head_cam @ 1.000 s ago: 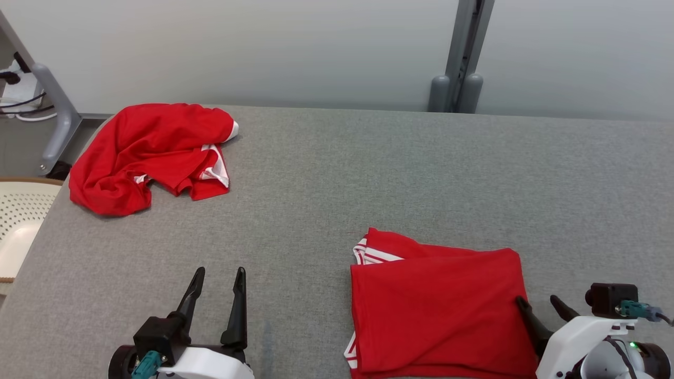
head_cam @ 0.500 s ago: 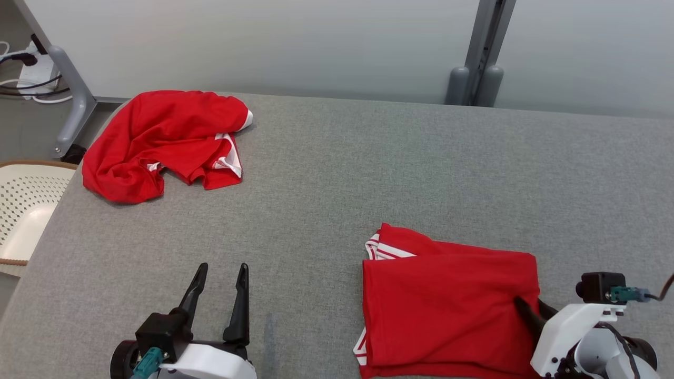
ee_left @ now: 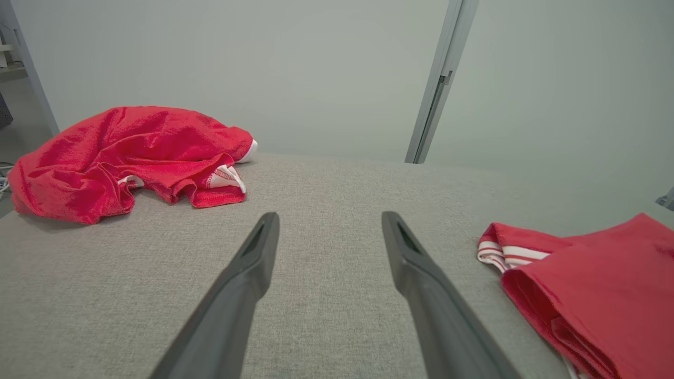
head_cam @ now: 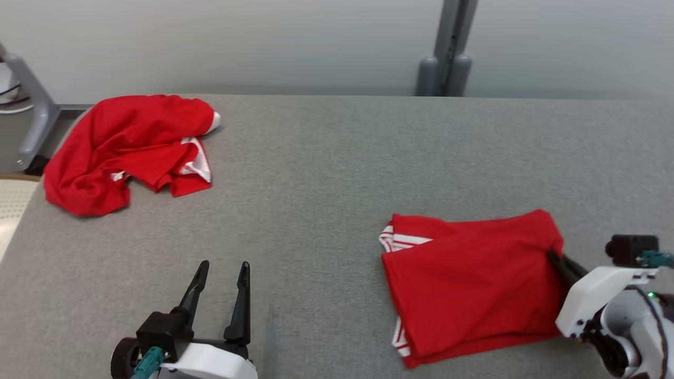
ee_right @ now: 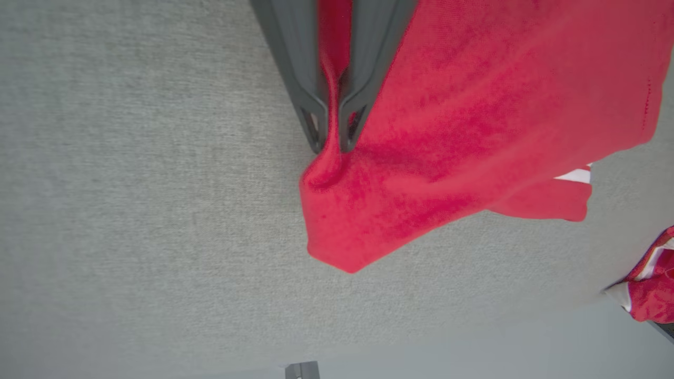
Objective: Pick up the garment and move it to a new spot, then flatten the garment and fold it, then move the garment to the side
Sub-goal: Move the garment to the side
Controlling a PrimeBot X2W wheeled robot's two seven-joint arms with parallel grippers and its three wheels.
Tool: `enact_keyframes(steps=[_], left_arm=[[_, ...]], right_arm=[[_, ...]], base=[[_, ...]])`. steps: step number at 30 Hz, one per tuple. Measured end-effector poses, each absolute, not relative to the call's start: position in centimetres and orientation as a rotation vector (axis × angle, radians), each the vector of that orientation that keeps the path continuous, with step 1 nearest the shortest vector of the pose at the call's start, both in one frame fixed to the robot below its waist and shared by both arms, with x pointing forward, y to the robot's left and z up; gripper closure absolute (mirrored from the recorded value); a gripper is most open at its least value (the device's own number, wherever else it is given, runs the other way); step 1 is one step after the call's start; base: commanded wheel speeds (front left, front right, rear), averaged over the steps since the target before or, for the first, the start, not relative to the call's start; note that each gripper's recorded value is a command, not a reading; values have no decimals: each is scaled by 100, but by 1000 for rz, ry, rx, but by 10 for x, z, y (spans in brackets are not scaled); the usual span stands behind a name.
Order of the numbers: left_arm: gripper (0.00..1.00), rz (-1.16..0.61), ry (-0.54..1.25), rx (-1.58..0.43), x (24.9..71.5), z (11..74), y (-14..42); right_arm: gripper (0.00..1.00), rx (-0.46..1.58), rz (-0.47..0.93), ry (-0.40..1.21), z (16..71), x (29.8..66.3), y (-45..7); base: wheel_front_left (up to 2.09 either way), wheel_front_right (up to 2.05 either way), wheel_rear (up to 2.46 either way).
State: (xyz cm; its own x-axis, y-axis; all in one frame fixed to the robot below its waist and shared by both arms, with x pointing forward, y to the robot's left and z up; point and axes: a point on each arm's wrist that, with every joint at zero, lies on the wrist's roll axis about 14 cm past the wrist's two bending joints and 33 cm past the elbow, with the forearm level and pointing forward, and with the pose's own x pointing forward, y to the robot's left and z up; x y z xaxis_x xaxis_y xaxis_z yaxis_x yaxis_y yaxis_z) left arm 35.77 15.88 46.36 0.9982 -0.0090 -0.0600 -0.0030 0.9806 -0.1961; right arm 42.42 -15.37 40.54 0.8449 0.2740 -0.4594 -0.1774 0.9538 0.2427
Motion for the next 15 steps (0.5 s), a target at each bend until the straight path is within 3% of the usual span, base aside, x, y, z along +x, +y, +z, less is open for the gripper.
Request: enact_keyframes(steps=[8, 15], left_arm=[[0, -125, 76, -198, 375, 460, 121], [0, -276, 89, -192, 397, 456, 71]], right_arm=[[100, 194, 74, 417, 428, 430, -221], [100, 207, -75, 372, 437, 414, -275]], base=[[0, 0, 0], [0, 0, 0]])
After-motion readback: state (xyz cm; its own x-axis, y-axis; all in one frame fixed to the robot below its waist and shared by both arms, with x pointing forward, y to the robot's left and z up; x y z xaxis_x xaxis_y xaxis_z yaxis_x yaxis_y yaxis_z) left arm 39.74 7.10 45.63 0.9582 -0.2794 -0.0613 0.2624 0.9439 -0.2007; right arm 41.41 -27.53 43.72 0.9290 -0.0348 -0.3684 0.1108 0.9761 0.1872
